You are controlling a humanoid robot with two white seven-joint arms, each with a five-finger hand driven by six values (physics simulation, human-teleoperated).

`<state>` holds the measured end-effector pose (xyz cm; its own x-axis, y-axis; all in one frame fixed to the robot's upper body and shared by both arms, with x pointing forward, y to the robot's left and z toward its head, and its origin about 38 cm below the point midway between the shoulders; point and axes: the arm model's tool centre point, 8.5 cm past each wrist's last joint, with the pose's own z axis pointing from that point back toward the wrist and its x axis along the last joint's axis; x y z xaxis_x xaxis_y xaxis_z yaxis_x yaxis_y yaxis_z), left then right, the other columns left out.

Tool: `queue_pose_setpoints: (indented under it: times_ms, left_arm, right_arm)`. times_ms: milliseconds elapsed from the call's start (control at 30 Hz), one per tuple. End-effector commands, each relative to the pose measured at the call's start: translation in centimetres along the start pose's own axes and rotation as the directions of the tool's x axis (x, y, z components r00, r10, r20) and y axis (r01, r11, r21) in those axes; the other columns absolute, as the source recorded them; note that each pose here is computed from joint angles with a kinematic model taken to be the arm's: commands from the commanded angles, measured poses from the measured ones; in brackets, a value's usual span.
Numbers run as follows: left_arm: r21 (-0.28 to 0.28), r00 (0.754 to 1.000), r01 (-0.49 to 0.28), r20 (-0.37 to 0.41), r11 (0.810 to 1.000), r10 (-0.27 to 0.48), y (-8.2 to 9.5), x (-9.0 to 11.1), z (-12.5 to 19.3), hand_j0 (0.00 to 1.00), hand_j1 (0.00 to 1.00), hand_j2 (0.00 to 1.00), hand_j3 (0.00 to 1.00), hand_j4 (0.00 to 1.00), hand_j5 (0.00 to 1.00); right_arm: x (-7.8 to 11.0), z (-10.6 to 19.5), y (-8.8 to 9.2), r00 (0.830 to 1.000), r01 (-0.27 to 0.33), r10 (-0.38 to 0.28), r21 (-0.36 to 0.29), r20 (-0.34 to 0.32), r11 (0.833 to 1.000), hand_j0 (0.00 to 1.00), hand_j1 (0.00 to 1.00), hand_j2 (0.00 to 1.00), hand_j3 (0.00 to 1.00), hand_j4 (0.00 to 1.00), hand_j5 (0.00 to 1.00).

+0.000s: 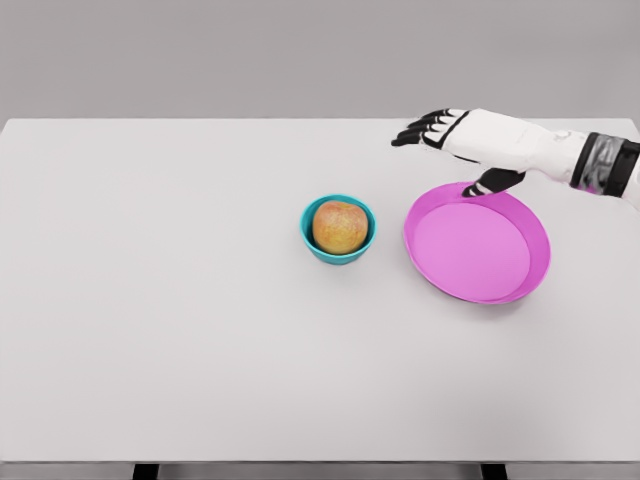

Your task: Put the apple from the pink plate into the blue bowl with your right arm

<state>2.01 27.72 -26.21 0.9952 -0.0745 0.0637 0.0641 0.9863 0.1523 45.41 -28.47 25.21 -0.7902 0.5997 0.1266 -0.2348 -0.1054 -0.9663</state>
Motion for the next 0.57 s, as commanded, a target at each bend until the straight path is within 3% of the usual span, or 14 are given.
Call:
queue_pose_setpoints:
  times_ms: [0,67,133,200,233,300,533]
  left_arm:
    - [0.000,1.000,0.000,0.000,1.000,0.000,0.0,0.0,0.0,1.00,1.00,1.00,1.00,1.00,1.00]
    - [-0.001,1.000,0.000,0.000,1.000,0.000,0.0,0.0,0.0,1.00,1.00,1.00,1.00,1.00,1.00]
    - [0.000,1.000,0.000,0.000,1.000,0.000,0.0,0.0,0.0,1.00,1.00,1.00,1.00,1.00,1.00]
    - [0.000,1.000,0.000,0.000,1.000,0.000,0.0,0.0,0.0,1.00,1.00,1.00,1.00,1.00,1.00]
    - [0.000,1.000,0.000,0.000,1.000,0.000,0.0,0.0,0.0,1.00,1.00,1.00,1.00,1.00,1.00]
    - [0.000,1.000,0.000,0.000,1.000,0.000,0.0,0.0,0.0,1.00,1.00,1.00,1.00,1.00,1.00]
    - [0.000,1.000,0.014,0.004,1.000,-0.014,0.0,0.1,0.0,1.00,1.00,1.00,1.00,1.00,1.00]
  right_arm:
    - [-2.2,5.2,-3.8,0.994,-0.037,0.028,-0.086,-0.103,0.996,1.00,1.00,1.00,1.00,1.00,1.00]
    - [-3.5,8.9,-2.7,0.983,-0.020,0.007,-0.069,-0.182,0.997,1.00,1.00,1.00,1.00,1.00,1.00]
    - [-3.7,9.8,-2.1,0.981,0.006,-0.025,-0.098,-0.193,0.995,1.00,1.00,1.00,1.00,1.00,1.00]
    - [-3.5,9.9,-0.7,0.977,0.082,-0.124,-0.229,-0.174,0.970,1.00,1.00,1.00,1.00,1.00,1.00]
    - [-3.4,9.6,-0.2,0.976,0.098,-0.141,-0.240,-0.169,0.966,1.00,1.00,1.00,1.00,1.00,1.00]
    - [-3.4,9.3,1.7,0.970,0.134,-0.174,-0.224,-0.171,0.965,1.00,1.00,1.00,1.00,1.00,1.00]
    - [-2.9,8.1,2.2,0.971,0.151,-0.188,-0.234,-0.145,0.960,1.00,1.00,1.00,1.00,1.00,1.00]
